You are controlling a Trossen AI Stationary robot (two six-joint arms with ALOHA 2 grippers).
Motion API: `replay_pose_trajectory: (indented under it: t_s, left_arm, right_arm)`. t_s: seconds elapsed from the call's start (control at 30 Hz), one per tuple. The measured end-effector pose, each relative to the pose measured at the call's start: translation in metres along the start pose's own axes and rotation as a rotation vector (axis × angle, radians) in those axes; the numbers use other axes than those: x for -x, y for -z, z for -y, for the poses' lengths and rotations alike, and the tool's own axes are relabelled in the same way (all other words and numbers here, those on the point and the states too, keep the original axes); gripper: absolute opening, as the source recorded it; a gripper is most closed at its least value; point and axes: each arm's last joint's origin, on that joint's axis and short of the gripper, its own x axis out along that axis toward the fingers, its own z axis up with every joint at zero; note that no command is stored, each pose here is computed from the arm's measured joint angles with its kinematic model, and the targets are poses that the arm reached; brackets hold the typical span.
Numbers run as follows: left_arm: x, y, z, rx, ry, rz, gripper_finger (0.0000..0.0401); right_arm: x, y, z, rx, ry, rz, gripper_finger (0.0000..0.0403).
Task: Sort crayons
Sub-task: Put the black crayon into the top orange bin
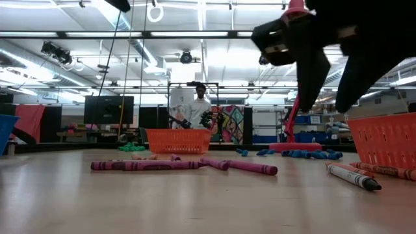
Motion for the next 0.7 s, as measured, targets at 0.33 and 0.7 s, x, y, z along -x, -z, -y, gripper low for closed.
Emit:
replay_pose_trajectory:
  t_s: [0.33, 0.7]
  left_arm:
    - [-0.001, -0.003, -0.006, 0.088, -0.022, 0.000, 0.0142]
    - [-0.003, -0.008, -0.005, 0.189, -0.003, 0.030, 0.0142]
  right_arm:
    - [-0.022, 0.009, 0.003, 0.120, -0.103, -0.055, 0.0130]
    - [-0.040, 0.020, 0.002, 0.166, -0.133, -0.104, 0.0130]
